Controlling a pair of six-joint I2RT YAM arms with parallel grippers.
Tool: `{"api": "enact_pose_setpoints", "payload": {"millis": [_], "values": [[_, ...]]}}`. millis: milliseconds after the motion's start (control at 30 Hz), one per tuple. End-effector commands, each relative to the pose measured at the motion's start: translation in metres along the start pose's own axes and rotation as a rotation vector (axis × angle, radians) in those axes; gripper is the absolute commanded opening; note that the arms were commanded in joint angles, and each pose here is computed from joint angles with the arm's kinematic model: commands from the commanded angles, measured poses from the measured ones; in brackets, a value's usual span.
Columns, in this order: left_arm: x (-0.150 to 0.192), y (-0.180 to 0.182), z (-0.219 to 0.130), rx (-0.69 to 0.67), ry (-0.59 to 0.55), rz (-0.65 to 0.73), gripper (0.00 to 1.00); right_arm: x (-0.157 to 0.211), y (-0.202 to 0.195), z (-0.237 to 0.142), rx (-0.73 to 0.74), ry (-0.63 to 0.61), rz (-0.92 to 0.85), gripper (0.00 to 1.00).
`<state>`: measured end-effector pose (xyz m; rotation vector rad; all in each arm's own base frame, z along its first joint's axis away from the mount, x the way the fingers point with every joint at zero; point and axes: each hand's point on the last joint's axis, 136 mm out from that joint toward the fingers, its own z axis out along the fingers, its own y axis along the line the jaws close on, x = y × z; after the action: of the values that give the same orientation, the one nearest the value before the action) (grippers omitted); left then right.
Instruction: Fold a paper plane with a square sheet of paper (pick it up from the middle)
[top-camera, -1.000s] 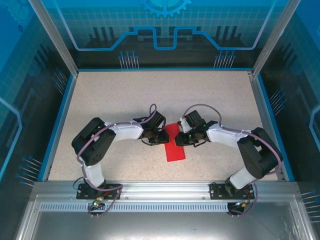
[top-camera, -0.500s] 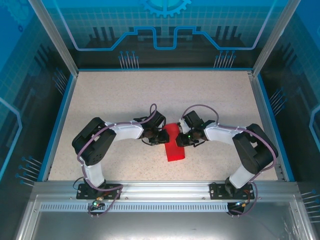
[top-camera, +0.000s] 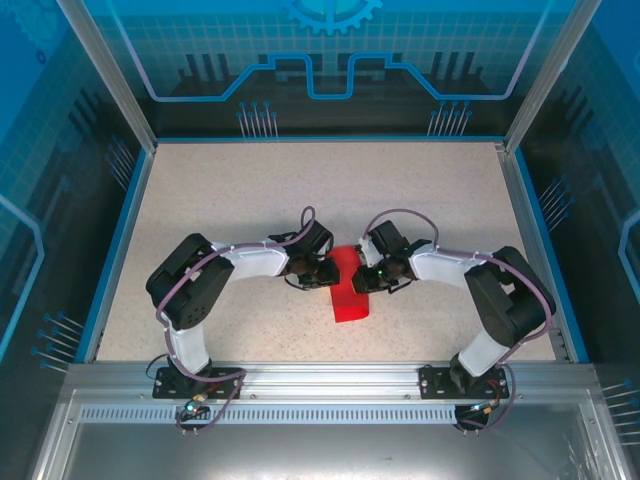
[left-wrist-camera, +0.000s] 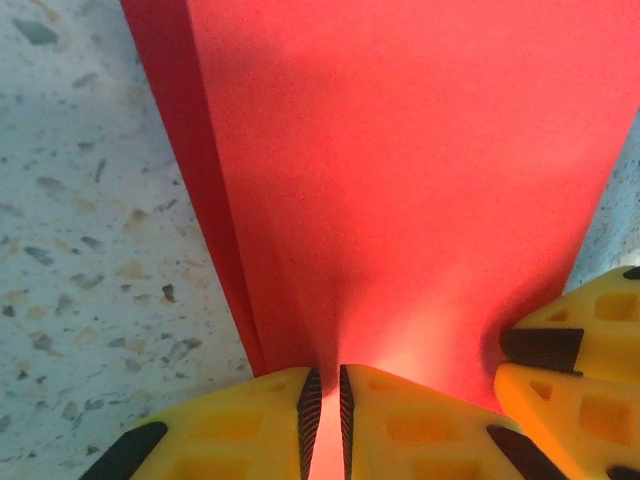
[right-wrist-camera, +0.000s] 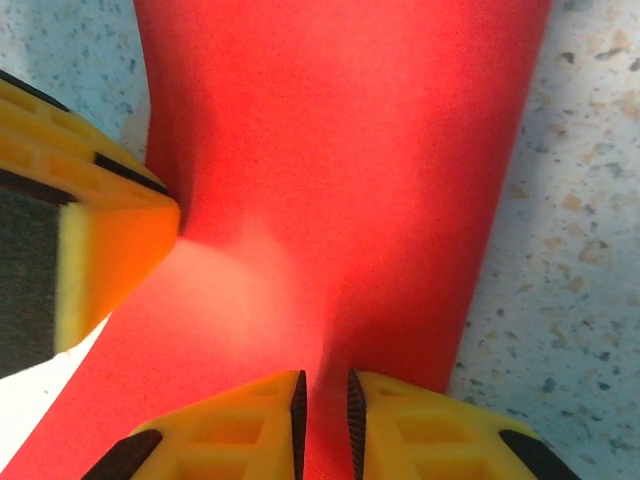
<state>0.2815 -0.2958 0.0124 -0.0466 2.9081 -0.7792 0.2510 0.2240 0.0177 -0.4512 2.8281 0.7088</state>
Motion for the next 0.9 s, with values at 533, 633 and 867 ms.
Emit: {"api": "enact_pose_setpoints", "payload": {"millis": [533,633,867], "values": [[0.019,0.045,0.017,-0.177,0.058,0.012,0.18,-0.026,-0.026,0.009,-0.038,-0.058,0.081,0.17],[0.018,0.047,0.017,-0.186,0.058,0.016,0.18,-0.016,-0.037,0.013,-0.031,-0.046,0.108,0.17],[0.018,0.046,0.019,-0.190,0.068,0.033,0.18,-0.031,-0.017,-0.007,-0.112,-0.109,0.101,0.16]]}}
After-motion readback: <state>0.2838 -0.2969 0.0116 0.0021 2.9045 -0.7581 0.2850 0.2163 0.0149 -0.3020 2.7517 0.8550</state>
